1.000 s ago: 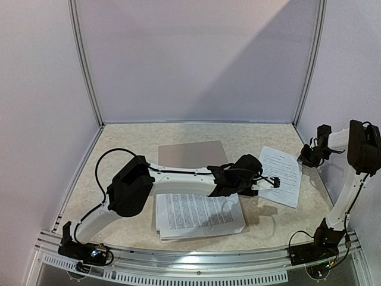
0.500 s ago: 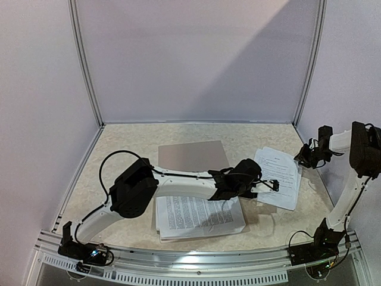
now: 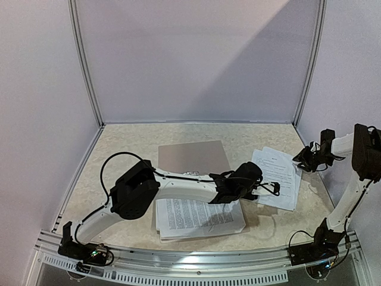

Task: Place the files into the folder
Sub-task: Pick up the file from the corner of the board.

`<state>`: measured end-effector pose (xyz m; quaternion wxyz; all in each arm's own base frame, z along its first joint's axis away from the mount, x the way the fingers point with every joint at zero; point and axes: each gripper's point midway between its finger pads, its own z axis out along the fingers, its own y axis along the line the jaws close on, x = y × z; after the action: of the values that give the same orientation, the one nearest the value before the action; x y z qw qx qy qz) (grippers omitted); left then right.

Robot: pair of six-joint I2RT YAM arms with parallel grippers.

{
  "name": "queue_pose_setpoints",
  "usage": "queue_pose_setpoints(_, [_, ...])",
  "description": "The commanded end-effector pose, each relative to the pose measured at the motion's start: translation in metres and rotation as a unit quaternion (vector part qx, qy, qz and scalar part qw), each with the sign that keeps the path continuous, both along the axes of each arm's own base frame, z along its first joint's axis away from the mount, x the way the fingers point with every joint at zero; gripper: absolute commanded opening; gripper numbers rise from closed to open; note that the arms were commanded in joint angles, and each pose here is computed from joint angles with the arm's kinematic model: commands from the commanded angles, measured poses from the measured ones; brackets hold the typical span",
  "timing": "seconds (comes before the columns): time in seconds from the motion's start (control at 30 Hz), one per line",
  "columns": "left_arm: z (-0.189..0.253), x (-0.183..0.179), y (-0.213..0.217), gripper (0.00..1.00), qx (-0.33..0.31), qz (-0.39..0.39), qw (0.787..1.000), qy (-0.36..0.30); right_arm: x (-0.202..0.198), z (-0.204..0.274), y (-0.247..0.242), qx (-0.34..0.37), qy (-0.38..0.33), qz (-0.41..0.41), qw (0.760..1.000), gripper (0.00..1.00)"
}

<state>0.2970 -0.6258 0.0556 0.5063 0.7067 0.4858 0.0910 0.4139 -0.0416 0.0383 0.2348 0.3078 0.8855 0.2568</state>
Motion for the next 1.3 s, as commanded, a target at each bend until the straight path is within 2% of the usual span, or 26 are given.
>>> queue_pose_setpoints(0.0, [-0.024,-0.012,-0.002,0.66,0.018,-0.009,1.000,-0.009,-0.013,-0.004,-0.002,0.000,0.009,-0.003,1.000,0.41])
queue_pose_setpoints(0.63, [-0.028,-0.014,-0.002,0.66,0.025,-0.008,0.999,-0.020,-0.011,0.004,0.043,0.141,-0.036,0.066,0.987,0.34])
queue_pose_setpoints(1.1, [-0.027,-0.013,-0.002,0.66,0.025,-0.008,0.999,-0.022,-0.026,-0.034,0.047,0.144,0.022,0.086,0.986,0.36])
queue_pose_setpoints(1.27, [-0.028,-0.014,-0.002,0.67,0.026,-0.010,0.999,-0.022,-0.025,-0.029,0.058,0.170,0.006,0.115,0.979,0.36])
